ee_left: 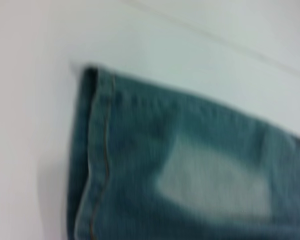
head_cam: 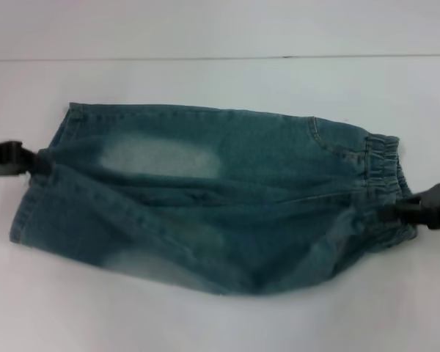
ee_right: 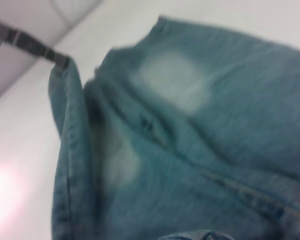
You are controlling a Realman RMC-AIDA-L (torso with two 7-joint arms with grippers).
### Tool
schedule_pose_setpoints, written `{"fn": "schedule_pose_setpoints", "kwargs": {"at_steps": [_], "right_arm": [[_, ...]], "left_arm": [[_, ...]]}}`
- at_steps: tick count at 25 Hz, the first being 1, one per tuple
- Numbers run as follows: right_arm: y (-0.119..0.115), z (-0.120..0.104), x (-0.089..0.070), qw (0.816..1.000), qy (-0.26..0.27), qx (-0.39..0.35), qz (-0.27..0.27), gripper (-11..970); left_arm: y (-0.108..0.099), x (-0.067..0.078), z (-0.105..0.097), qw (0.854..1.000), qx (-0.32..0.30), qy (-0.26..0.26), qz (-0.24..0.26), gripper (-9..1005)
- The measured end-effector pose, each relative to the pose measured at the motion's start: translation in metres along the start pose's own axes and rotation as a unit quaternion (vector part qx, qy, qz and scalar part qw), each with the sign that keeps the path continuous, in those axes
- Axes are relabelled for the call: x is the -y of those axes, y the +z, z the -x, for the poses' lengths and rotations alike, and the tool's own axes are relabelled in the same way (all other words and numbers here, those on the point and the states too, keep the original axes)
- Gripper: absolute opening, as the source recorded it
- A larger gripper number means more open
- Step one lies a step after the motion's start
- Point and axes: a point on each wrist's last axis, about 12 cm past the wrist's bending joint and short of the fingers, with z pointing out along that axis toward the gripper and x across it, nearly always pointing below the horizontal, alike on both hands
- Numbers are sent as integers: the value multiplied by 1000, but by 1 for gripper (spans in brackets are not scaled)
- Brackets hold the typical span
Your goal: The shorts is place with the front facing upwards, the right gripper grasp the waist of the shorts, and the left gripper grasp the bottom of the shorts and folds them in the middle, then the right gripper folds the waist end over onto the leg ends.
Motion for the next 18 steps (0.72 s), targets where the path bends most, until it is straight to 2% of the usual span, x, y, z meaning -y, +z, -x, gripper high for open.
{"fn": "schedule_pose_setpoints", "kwargs": {"at_steps": [3, 7, 11, 18], "right_arm": [[5, -3, 5, 998, 35, 39, -17, 30], [12, -5, 7, 996, 52, 63, -26, 30], [18, -1, 9, 992, 60, 106, -37, 30], [23, 2, 16, 986, 71, 132, -71, 30]], "left_arm": [[-3, -5, 6, 999, 36, -2, 10, 37], [-1, -9, 11, 998, 62, -1, 25, 37], [4, -7, 17, 995, 99, 13, 22, 36], [6, -9, 26, 989, 141, 25, 36, 37]]}}
